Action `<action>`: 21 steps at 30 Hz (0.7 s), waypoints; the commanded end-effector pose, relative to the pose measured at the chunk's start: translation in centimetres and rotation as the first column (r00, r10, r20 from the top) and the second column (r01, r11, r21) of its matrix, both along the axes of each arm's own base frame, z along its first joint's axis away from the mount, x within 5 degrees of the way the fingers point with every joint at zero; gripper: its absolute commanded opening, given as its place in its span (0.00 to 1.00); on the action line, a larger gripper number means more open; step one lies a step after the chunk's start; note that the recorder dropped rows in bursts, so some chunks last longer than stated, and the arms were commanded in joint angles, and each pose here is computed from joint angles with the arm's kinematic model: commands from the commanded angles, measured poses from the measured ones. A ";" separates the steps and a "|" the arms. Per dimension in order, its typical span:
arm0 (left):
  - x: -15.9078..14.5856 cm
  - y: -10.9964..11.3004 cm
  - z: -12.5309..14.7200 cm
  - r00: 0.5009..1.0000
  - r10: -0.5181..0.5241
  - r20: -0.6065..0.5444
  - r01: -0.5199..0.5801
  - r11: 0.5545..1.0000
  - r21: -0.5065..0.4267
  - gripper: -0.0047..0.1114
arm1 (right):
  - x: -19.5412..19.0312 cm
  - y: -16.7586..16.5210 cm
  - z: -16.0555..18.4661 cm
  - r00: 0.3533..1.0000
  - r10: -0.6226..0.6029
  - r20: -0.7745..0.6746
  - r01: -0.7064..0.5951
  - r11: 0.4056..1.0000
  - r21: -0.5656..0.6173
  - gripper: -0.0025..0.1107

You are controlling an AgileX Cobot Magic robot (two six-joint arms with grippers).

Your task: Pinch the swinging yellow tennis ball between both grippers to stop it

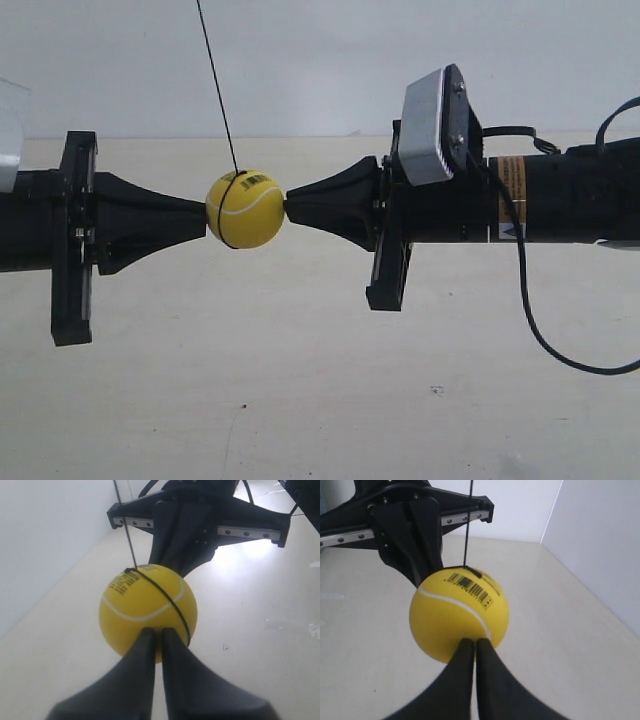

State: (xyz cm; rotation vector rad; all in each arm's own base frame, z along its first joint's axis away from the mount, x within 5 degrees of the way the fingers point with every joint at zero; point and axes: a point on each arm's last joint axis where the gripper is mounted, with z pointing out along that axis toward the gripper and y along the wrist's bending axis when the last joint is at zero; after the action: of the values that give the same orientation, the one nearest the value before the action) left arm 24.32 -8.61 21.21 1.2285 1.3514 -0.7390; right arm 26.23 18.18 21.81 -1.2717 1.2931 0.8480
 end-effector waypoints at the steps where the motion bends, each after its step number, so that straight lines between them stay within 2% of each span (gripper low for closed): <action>1: 0.5 0.1 -0.1 0.999 0.050 -0.007 -0.050 0.999 0.016 0.08 | 0.7 -0.1 0.0 0.998 -0.069 0.014 0.069 0.997 -0.017 0.02; 11: 1.4 0.7 -0.2 0.984 0.175 -0.018 -0.174 0.984 0.028 0.08 | 1.6 -1.2 -0.1 0.990 -0.140 0.031 0.141 0.989 -0.040 0.02; 15: 1.5 1.9 0.3 0.976 0.216 -0.015 -0.216 0.976 0.016 0.08 | 2.2 -2.4 0.0 0.985 -0.174 0.006 0.174 0.984 -0.029 0.02; 21: 1.3 2.3 0.5 0.981 0.195 -0.013 -0.195 0.981 -0.008 0.08 | 1.8 -2.5 0.3 0.993 -0.117 0.000 0.117 0.993 0.010 0.02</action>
State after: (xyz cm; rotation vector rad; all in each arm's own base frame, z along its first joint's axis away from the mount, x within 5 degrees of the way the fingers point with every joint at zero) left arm 25.82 -6.36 21.32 1.0694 1.4753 -0.5965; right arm 28.27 15.62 21.59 -1.1693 1.3937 0.7307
